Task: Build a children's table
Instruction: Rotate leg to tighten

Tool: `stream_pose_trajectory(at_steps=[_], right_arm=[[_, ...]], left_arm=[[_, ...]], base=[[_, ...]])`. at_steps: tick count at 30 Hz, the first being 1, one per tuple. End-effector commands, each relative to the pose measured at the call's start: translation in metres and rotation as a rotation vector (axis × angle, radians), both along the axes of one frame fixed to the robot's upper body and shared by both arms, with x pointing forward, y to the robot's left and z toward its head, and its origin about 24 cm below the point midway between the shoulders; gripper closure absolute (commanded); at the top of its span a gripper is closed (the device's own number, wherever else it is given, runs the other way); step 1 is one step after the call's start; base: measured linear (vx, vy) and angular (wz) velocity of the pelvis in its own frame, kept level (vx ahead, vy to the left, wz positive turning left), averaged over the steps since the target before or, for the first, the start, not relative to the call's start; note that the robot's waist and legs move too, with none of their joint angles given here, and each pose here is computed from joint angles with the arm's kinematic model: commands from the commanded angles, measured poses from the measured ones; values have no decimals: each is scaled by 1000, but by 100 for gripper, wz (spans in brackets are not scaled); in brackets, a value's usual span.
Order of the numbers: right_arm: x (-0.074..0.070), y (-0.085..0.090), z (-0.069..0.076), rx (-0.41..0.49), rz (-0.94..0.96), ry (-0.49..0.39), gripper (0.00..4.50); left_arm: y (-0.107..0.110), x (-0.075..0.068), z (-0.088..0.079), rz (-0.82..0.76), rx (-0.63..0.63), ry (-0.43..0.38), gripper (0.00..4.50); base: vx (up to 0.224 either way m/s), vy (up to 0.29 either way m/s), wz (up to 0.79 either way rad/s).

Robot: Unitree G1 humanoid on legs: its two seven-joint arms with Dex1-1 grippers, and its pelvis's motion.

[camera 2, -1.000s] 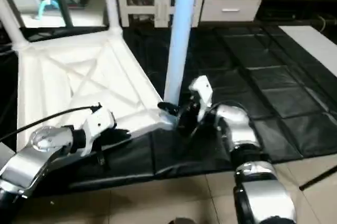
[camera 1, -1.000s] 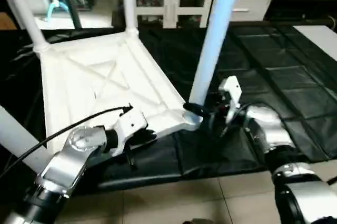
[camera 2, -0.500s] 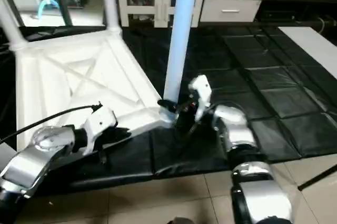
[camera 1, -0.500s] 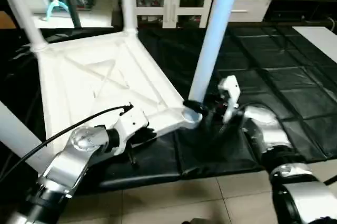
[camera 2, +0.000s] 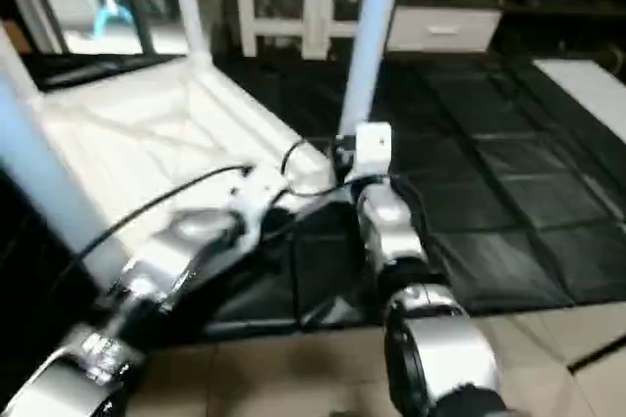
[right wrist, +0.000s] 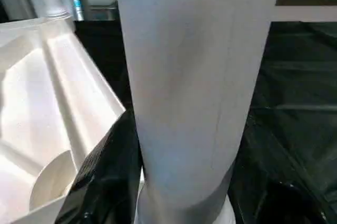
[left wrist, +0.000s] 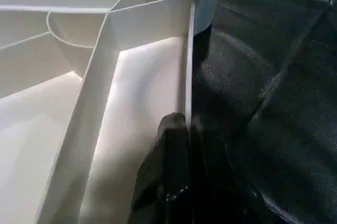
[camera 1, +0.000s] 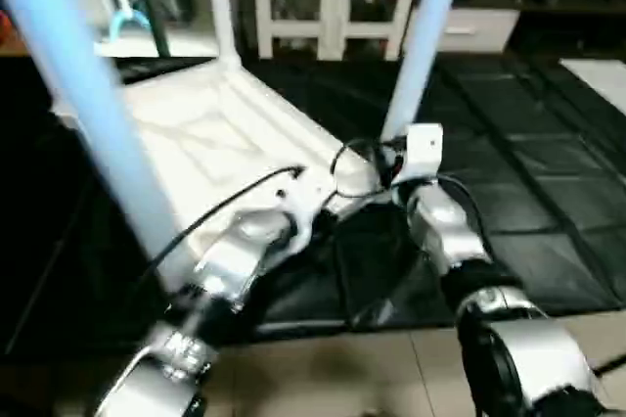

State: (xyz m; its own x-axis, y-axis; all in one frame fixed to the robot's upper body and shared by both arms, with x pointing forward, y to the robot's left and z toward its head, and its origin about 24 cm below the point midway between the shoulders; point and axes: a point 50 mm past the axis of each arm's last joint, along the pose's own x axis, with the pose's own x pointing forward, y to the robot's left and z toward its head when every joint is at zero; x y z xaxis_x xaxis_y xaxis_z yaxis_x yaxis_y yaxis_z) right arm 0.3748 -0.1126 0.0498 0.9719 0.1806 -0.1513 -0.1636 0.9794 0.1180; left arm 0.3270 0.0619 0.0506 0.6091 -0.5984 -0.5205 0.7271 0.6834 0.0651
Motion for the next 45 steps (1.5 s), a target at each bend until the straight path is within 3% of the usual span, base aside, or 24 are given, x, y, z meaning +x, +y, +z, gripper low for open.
stream_pose_trajectory(at_steps=[1, 4, 5, 8, 11, 15, 19, 21, 31, 37, 38, 39, 42, 43, 45], right_arm=[[-23, 33, -37, 93, 166, 170, 263], [-20, 26, -29, 132, 235, 119, 263], [-17, 16, -20, 130, 287, 45, 207], [-13, -11, 0, 80, 396, -86, 193], [-13, -30, 17, 95, 525, -148, 163], [-20, -50, 27, 26, 721, -145, 121], [-25, -59, 28, 31, 811, -137, 121], [-25, -60, 29, 55, 824, -136, 143], [-28, -54, 21, 68, 839, -97, 218], [-25, -50, 1, 5, 652, -6, 244], [-23, -49, -10, -18, 518, 38, 252], [-23, -48, -11, -20, 503, 43, 252], [-20, -37, -34, 32, 123, 151, 259], [-20, -37, -34, 32, 123, 151, 260], [-22, -21, -43, 48, 23, 199, 261]], left_arm=[[1, 6, 11, 6, 7, -88, 450], [16, 2, 8, -17, 5, -101, 450], [29, -4, 6, -52, -2, -104, 450], [55, -24, 5, -179, -21, -115, 450], [73, -41, 8, -274, -45, -104, 450], [88, -57, 10, -346, -18, -81, 450], [92, -60, 13, -364, -16, -83, 450], [92, -58, 14, -358, -14, -95, 450], [92, -56, 14, -335, -5, -92, 450], [87, -47, 7, -253, 30, -76, 450], [81, -40, 4, -186, 37, -73, 450], [80, -39, 4, -178, 38, -73, 450], [56, -11, -4, 82, 61, -37, 450], [56, -11, -4, 82, 61, -37, 450], [34, 0, -3, 144, 51, -38, 450]], base=[[0, 0, 0], [0, 0, 0], [0, 0, 0], [0, 0, 0], [0, 0, 0], [0, 0, 0], [0, 0, 0], [0, 0, 0], [0, 0, 0], [0, 0, 0], [0, 0, 0], [0, 0, 0], [0, 0, 0], [0, 0, 0], [0, 0, 0]])
